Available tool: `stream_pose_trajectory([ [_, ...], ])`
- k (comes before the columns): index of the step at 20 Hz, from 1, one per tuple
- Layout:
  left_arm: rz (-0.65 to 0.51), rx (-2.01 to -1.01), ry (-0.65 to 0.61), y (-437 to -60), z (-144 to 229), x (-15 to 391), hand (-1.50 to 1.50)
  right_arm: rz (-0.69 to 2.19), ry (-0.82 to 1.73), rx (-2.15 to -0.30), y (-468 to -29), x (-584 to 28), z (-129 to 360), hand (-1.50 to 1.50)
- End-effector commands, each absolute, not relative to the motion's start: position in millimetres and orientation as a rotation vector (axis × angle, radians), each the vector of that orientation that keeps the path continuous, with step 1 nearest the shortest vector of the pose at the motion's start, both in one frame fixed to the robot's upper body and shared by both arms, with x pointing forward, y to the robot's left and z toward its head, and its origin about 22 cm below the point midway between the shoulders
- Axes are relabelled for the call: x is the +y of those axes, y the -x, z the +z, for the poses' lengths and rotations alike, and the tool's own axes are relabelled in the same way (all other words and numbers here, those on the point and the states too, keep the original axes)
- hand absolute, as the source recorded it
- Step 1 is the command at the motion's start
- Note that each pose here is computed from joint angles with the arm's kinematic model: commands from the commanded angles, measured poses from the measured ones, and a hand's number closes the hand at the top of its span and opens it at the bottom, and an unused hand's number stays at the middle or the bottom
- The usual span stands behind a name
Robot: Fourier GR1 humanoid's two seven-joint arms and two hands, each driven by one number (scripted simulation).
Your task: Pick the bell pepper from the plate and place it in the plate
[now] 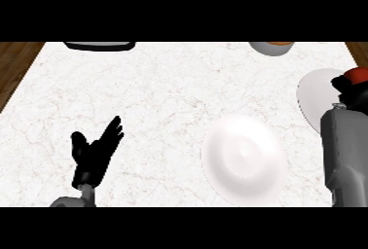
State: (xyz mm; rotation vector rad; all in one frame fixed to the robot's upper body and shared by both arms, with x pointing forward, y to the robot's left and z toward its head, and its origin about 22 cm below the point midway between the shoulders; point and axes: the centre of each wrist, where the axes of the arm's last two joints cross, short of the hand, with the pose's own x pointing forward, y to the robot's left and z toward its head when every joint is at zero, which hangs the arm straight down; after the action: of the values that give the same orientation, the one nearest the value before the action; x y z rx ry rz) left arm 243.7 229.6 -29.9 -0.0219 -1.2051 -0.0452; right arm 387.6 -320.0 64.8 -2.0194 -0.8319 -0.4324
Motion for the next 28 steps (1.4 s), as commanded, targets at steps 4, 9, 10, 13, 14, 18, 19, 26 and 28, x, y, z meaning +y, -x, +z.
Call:
stream_pose_trajectory([
  [4, -0.035, -1.196, 0.024, -237, -37, 229, 0.0, -0.726, 1.979, -0.789, -374, -367, 40, 1.5],
  [9, -0.018, -1.218, 0.02, -251, -21, 246, 0.0, -0.741, 1.991, -0.756, -359, -401, 21, 1.5],
  [10, -0.034, -1.18, 0.011, -235, -28, 235, 0.0, -0.8, 1.834, -0.576, -368, -396, 29, 1.5],
  [13, -0.022, -1.205, 0.006, -242, -28, 249, 0.0, -0.666, 1.71, -0.441, -366, -404, 17, -1.5],
  [14, -0.036, -1.207, 0.041, -248, -17, 224, 0.0, -0.64, 1.688, -0.453, -361, -402, 3, -1.5],
  [18, -0.046, -1.217, 0.021, -242, -29, 239, 0.0, -0.67, 1.665, -0.561, -361, -411, 7, -1.5],
  [19, -0.039, -1.214, 0.014, -241, -23, 239, 0.0, -0.669, 1.661, -0.586, -358, -405, -2, -1.5],
  [26, -0.03, -1.196, 0.034, -235, -32, 224, 0.0, -0.825, 1.757, -0.885, -373, -398, 28, -1.5],
  [28, -0.018, -1.196, 0.002, -235, -36, 240, 0.0, -0.891, 1.742, -0.913, -368, -400, 30, -1.5],
])
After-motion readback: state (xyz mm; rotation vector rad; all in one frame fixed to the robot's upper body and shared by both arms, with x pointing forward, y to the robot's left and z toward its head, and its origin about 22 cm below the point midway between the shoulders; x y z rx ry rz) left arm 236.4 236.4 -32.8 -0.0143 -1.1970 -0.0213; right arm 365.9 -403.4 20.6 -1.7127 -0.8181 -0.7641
